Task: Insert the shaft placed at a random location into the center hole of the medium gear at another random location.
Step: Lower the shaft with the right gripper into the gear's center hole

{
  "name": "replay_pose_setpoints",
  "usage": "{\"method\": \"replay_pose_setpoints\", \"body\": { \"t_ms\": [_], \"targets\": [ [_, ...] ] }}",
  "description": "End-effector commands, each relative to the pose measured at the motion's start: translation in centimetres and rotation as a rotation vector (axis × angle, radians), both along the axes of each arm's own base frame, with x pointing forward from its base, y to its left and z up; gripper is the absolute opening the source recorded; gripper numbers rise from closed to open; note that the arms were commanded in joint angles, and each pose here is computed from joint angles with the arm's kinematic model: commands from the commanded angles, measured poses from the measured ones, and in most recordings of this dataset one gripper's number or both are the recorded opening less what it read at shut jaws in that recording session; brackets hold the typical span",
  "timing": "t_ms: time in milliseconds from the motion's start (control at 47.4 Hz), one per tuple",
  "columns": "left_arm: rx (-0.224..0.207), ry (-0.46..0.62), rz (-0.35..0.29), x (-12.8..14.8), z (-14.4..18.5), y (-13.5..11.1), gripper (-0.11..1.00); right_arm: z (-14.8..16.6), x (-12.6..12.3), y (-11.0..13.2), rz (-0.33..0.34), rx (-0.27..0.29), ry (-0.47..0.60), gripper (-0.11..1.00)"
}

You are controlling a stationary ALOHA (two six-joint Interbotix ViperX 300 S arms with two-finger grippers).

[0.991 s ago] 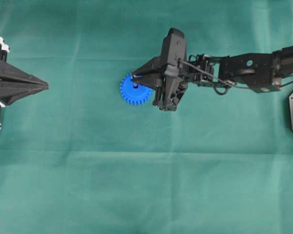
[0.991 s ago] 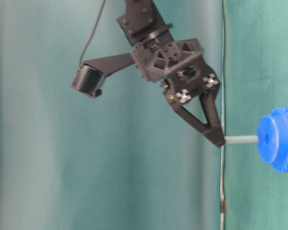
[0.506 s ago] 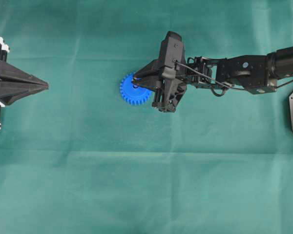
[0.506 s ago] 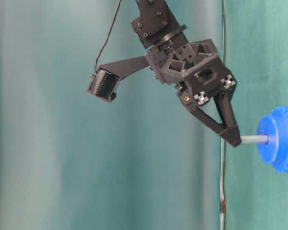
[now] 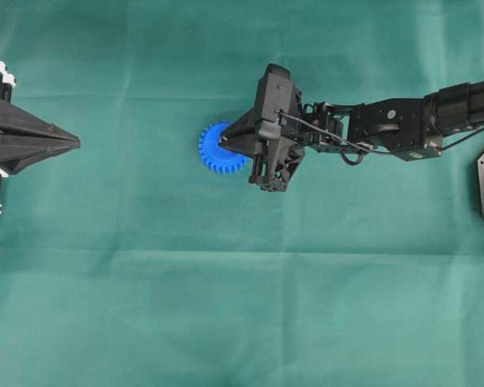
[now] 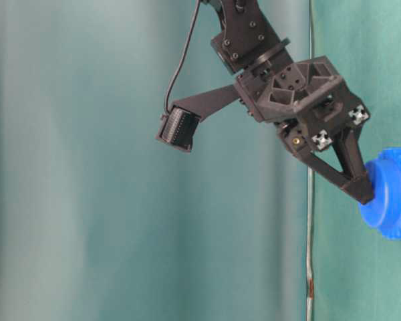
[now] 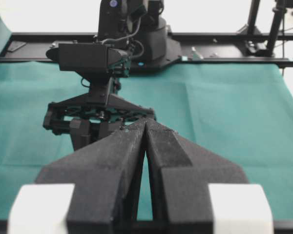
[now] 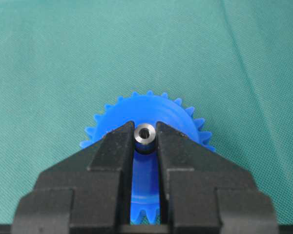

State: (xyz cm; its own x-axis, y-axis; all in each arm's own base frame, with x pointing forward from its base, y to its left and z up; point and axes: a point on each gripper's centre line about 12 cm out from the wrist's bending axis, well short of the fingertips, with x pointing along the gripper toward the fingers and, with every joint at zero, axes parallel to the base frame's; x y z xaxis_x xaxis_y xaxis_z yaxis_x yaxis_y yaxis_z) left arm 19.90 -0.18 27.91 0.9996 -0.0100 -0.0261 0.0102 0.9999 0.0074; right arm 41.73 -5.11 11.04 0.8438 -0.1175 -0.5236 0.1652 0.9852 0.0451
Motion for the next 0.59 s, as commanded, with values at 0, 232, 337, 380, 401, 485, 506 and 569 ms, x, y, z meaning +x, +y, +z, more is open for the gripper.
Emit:
{"method": "replay_pose_setpoints", "body": {
  "t_ms": [0, 232, 337, 380, 401, 485, 506, 569],
  "targets": [
    [0.001, -0.021, 0.001, 0.28, 0.91, 0.02, 0.00, 1.25, 0.69, 0.10, 0.004, -0.008, -0.045, 0.13],
    [0.001, -0.018, 0.001, 0.29, 0.92, 0.03, 0.00, 1.19, 0.63, 0.10, 0.004, -0.007, -0.042, 0.13],
    [0.001, -0.017, 0.000, 0.28, 0.86, -0.01, 0.00, 1.19, 0.65, 0.10, 0.004, -0.007, -0.039, 0.13],
    [0.003, -0.015, -0.001, 0.30, 0.83, -0.01, 0.00, 1.09, 0.58, 0.12, 0.004, -0.006, -0.033, 0.13],
    [0.001, -0.014, 0.000, 0.30, 0.81, -0.01, 0.00, 1.08, 0.57, 0.12, 0.005, -0.006, -0.032, 0.13],
    [0.003, -0.015, -0.001, 0.31, 0.87, -0.01, 0.00, 1.11, 0.61, 0.11, 0.005, -0.006, -0.032, 0.13],
    [0.003, -0.017, -0.001, 0.28, 0.86, -0.01, 0.00, 1.11, 0.61, 0.11, 0.004, -0.004, -0.032, 0.14],
    [0.003, -0.017, 0.001, 0.28, 0.86, 0.02, 0.00, 1.12, 0.62, 0.11, 0.001, -0.001, -0.034, 0.14]
  ]
}}
